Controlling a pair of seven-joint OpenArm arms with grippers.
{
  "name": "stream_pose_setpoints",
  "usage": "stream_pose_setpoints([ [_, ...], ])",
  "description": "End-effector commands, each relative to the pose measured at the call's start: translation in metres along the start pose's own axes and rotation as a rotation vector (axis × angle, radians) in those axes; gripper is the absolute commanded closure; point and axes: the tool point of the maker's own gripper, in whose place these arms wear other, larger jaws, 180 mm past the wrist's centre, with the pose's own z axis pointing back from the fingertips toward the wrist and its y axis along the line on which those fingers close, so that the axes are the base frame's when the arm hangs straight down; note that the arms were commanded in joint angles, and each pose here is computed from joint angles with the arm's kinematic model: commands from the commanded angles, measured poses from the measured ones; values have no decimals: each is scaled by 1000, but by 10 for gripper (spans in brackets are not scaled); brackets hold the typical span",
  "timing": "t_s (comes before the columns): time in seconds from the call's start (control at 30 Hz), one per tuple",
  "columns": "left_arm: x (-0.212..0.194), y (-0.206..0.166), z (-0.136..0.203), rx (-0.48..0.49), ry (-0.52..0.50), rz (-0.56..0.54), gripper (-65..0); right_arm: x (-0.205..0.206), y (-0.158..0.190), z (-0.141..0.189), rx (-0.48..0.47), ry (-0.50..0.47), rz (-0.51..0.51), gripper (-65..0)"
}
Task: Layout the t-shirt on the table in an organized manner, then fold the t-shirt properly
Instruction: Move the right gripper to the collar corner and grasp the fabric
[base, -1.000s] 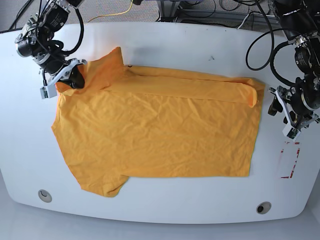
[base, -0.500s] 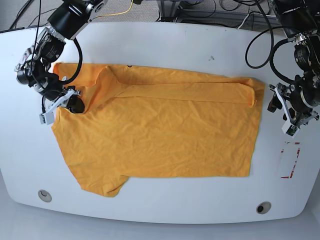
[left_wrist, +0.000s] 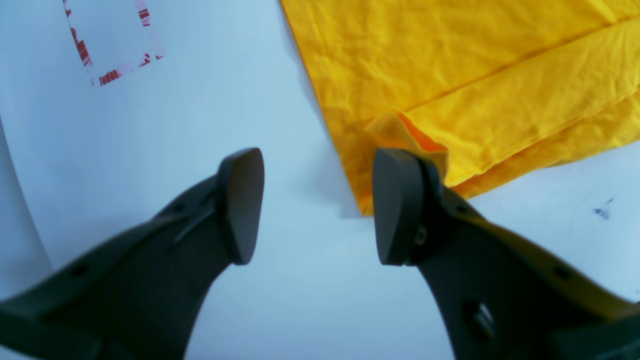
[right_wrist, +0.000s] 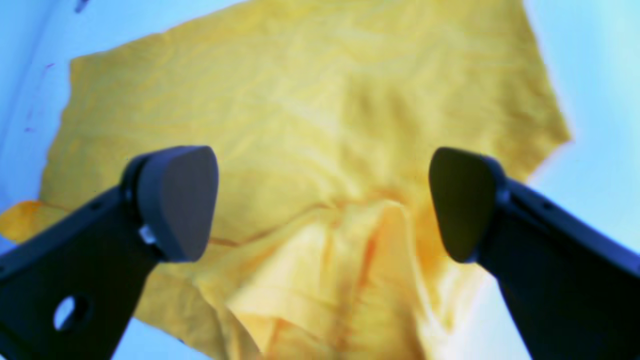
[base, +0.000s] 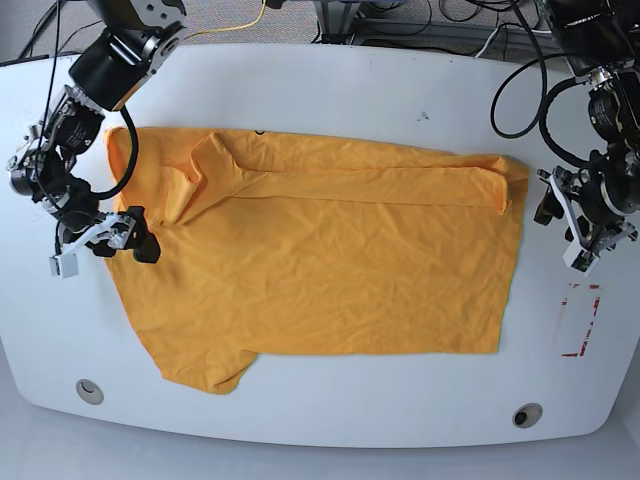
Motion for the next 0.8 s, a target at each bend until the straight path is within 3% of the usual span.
stream_pose_setpoints([
  [0.0,11,6,6,19,-35,-17,-326,10,-7,13,-18,-20,36,-650],
  [0.37,13,-6,0,-13,-23,-49,-326,-54,-29,39,-98,128,33,-582],
  [0.77,-3,-26,-7,-68,-25,-44,-326,-66,-64,82,-203,141,97,-577],
])
